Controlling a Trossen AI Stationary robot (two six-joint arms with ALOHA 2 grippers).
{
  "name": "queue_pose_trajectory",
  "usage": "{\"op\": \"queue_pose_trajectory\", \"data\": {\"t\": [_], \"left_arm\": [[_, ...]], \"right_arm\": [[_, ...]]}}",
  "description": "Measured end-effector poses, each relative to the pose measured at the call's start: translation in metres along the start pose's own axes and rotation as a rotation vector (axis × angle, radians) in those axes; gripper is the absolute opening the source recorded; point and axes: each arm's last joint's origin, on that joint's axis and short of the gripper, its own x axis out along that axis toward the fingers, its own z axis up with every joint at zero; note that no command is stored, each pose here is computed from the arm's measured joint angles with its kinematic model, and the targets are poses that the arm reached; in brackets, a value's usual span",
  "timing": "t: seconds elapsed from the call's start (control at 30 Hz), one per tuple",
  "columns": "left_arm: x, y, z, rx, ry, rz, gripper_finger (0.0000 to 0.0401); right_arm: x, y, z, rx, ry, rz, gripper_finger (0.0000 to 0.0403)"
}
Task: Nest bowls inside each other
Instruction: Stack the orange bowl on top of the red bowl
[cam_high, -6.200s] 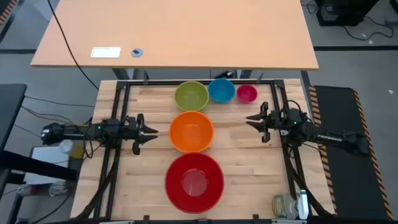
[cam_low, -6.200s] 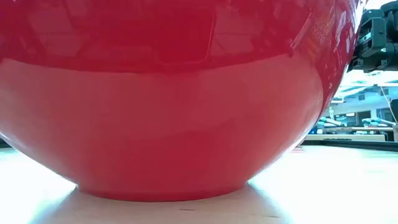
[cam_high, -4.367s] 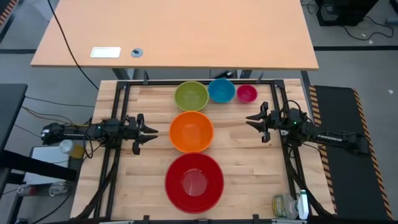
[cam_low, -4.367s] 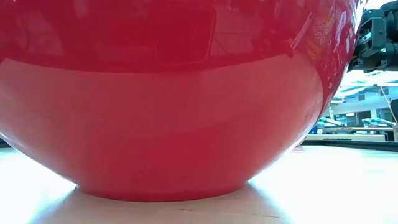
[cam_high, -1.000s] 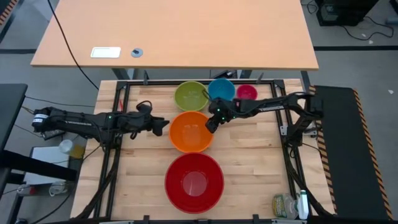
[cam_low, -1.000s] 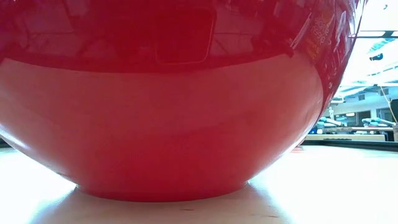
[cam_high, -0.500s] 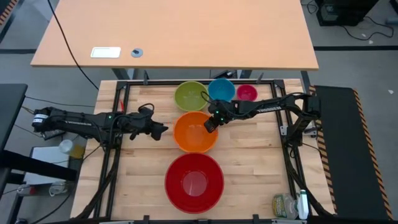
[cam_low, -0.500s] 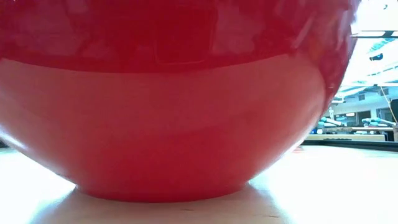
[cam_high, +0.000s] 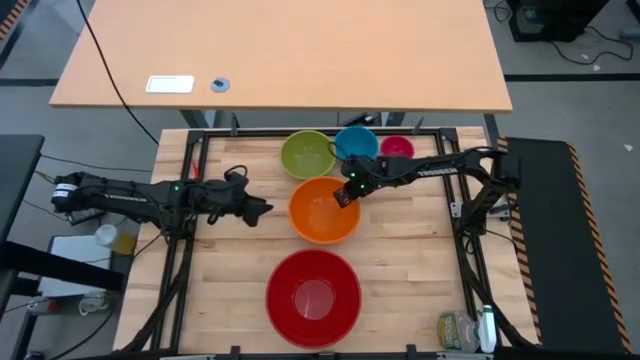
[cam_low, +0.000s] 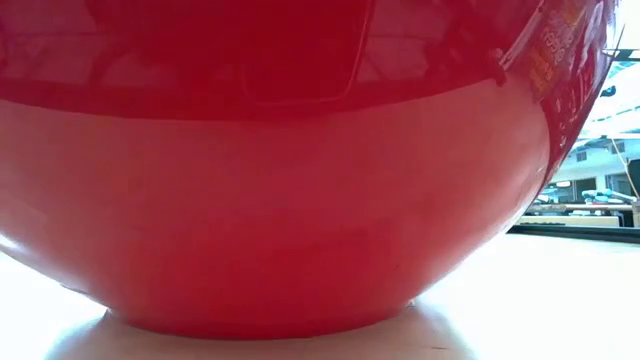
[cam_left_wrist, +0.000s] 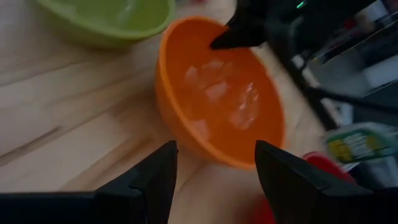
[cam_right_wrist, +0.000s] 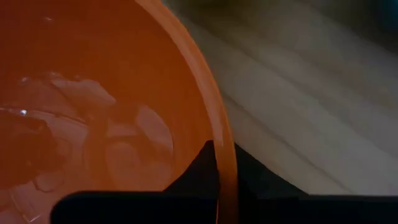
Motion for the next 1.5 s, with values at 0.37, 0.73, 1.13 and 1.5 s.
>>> {"op": "queue_pose_trajectory", "data": {"t": [0.37, 0.73, 1.13, 1.5], "left_arm": [[-0.014, -0.022, 0.02, -0.012, -0.201, -0.253, 0.0218], [-0.02, -0.029, 0.027, -0.036, -0.272, -0.343, 0.0218], [-0.029, -0.05, -0.003, 0.073, -0.012, -0.565, 0.0217], [-0.046, -0.063, -0.036, 0.127, 0.091, -0.607, 0.0194]], "right_arm": [[-0.063, 0.014, 0.005, -0.065, -0.123, 0.185, 0.0026], [-0.118, 0.088, -0.032, -0.207, -0.163, 0.283, 0.002], [-0.1, 0.168, -0.074, -0.124, -0.014, 0.127, 0.002], [-0.09, 0.213, -0.112, -0.156, 0.091, 0.021, 0.0021]]}}
